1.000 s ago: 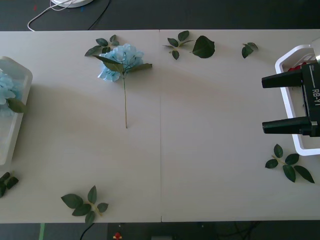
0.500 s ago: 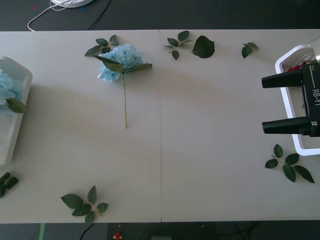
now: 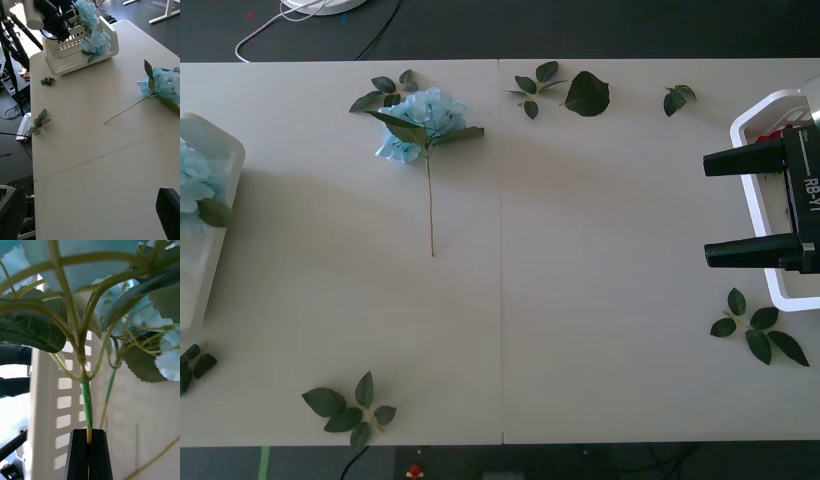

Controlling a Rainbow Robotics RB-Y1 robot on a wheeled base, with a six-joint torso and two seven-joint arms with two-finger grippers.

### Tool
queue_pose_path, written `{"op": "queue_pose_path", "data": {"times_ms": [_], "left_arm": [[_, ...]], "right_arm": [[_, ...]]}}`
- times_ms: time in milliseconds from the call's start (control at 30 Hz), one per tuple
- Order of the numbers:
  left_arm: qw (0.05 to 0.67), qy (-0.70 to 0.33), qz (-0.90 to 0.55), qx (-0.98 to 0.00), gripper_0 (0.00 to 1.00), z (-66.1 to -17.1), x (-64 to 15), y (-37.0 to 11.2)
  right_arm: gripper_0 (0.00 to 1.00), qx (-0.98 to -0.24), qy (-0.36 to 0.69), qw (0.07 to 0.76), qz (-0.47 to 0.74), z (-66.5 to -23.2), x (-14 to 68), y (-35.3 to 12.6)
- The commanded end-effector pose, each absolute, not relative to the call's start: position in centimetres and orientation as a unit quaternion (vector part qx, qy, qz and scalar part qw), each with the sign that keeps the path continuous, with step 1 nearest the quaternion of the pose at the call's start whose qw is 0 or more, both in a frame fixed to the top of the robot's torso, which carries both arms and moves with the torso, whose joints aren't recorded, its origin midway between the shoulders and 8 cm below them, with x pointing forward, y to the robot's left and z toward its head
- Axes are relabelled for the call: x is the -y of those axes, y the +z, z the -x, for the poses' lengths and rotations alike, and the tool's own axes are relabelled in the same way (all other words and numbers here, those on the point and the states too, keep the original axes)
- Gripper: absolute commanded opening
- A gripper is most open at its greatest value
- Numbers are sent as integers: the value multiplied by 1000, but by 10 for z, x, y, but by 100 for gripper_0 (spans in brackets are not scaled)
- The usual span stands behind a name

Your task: Place the red flowers into the right box and the blue flowers into the left box. If a person shows an open palm, hand one flower to the person first, then continue sorting.

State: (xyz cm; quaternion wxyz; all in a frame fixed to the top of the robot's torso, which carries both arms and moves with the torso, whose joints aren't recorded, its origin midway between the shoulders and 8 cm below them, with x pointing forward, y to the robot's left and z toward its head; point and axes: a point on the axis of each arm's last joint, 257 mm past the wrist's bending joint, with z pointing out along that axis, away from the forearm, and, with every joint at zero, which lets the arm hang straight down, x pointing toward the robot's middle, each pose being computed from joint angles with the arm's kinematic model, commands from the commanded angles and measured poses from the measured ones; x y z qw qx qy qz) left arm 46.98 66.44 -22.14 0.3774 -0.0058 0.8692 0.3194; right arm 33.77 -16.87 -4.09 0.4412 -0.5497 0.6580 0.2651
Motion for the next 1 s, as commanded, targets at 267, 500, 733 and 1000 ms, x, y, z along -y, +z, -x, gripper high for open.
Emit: {"op": "queue_pose_path", "data": {"times_ms": [267,500,733,1000], "left_arm": [[427,302,30,-851,100,-501,-644,-197],[464,255,70,-845,100,-517,-631,-161],[470,200,97,-854,100,-517,-571,-52],[436,110,63,-891,100,-503,-494,0]], "right_arm": [[100,-643,276,443,561,-327,159,-43],[100,-643,276,443,561,-327,159,-43],[100,-643,276,443,561,-327,159,-43],[100,-643,276,443,561,-327,159,-43]]}}
